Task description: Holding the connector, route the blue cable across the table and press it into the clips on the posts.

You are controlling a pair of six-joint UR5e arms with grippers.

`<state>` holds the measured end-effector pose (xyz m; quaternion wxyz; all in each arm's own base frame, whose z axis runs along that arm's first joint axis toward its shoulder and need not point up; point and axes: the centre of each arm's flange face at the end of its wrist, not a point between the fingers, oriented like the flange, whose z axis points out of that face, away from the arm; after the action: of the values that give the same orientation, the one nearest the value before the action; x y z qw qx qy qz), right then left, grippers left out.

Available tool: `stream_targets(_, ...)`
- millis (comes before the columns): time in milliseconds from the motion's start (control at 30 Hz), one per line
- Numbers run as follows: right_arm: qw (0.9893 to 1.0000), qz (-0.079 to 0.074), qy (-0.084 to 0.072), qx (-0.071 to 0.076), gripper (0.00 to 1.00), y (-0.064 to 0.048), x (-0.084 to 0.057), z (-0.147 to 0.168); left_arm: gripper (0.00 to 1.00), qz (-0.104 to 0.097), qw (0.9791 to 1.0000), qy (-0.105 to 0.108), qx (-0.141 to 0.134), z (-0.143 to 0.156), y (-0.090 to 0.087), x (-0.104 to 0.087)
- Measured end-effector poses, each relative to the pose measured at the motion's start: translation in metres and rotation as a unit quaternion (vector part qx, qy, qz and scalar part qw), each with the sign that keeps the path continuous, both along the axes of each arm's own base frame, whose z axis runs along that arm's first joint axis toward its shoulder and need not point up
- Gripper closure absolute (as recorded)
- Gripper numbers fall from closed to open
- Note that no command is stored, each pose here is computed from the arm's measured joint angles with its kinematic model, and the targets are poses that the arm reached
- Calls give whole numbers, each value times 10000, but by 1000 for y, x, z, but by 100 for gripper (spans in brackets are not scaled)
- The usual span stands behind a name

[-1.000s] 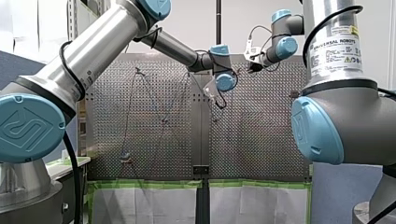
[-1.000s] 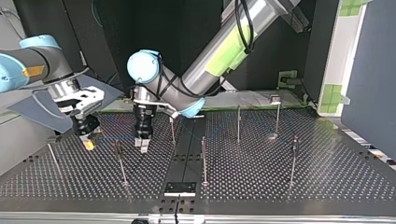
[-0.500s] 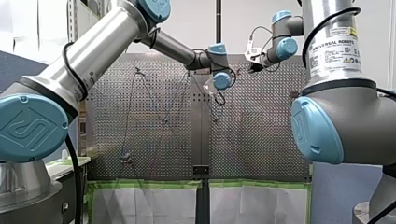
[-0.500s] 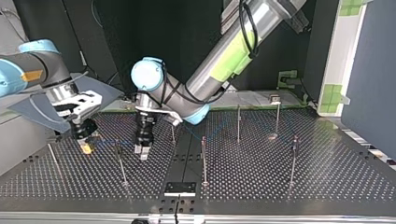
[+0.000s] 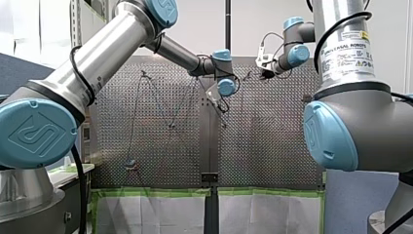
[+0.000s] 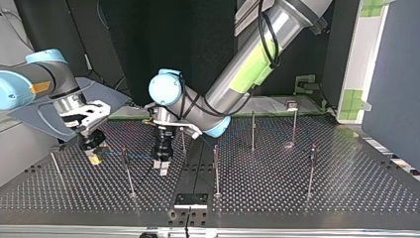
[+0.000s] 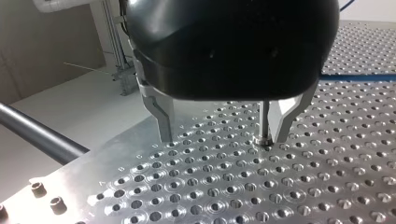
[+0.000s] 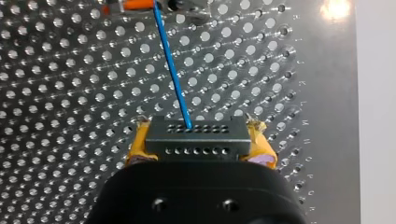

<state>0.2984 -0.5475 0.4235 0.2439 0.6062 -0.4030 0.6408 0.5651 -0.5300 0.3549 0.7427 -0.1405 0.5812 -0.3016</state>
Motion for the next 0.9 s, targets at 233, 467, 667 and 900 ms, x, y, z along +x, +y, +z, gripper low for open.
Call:
stream_targets(233, 10000, -8, -17, -71, 100, -3, -1, 7, 0, -80, 9998, 130, 147, -4, -5, -7)
stream_targets(467, 10000, 3, -4, -87, 100, -3, 0, 8, 0, -77, 9988, 354, 329, -10, -8, -17)
stream_targets(667, 10000, 0, 4, -87, 100, -3, 0, 8, 0, -16, 9971, 586, 479, -16, -12, -31)
stream_targets(900, 10000, 7, 14, -75, 100, -2, 0, 8, 0, 11, 9950, 814, 571, -7, -25, -70)
